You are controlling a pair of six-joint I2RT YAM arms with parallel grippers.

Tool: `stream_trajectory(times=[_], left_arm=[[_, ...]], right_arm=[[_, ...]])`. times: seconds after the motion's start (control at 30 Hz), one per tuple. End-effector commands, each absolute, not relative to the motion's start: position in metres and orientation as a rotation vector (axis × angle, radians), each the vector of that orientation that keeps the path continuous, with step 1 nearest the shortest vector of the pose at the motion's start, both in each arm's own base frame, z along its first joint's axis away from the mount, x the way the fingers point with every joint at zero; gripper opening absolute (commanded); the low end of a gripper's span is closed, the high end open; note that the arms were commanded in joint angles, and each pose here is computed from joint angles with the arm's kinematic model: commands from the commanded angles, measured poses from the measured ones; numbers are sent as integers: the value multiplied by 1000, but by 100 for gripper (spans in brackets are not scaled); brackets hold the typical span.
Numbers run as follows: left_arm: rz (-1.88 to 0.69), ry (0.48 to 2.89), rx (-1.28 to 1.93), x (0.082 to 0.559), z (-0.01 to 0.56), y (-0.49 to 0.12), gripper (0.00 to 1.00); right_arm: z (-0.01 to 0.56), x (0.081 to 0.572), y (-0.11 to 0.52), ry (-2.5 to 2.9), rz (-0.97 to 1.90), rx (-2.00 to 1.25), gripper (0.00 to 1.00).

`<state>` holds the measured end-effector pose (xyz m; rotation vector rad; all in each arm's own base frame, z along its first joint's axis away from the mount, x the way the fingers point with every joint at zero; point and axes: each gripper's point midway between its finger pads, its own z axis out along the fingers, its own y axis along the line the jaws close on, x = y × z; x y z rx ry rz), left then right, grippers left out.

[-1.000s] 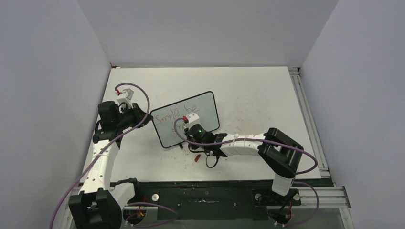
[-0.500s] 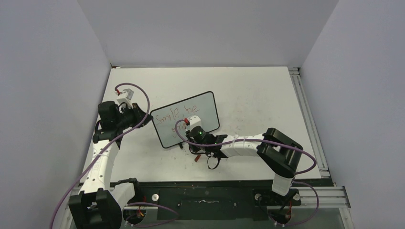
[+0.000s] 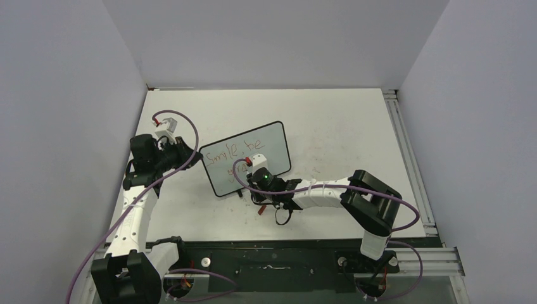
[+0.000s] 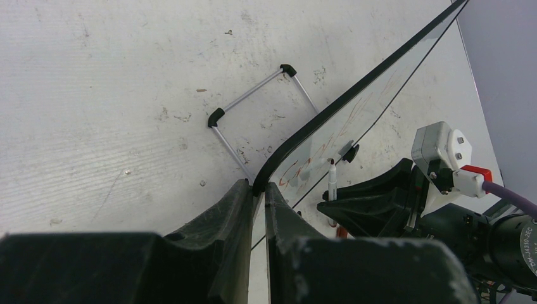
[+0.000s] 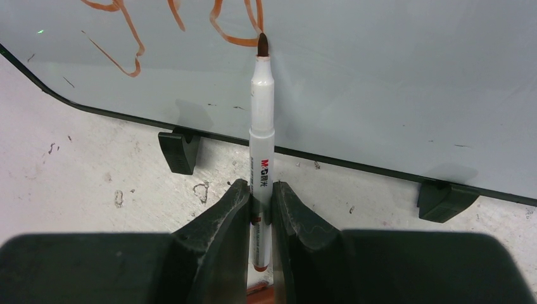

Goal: Write a sentence on the whiteboard

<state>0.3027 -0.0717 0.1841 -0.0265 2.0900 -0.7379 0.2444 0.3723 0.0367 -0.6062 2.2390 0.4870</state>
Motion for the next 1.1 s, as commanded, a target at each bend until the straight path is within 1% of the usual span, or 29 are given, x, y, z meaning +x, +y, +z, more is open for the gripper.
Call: stream_trajectory(times=[0.0, 0.57, 0.9, 1.07], left_arm=[[-769, 2095, 8, 299, 188, -80, 10], [-767, 2095, 7, 299, 187, -80, 9], [-765, 2093, 7, 299, 188, -80, 9], [-768, 2095, 8, 299, 187, -80, 9]], right_arm=[[31, 251, 364, 2251, 456, -561, 5], [41, 256, 360, 2229, 454, -541, 5], [88, 249, 369, 2070, 530, -613, 5], [86, 254, 370, 2077, 504, -623, 5]])
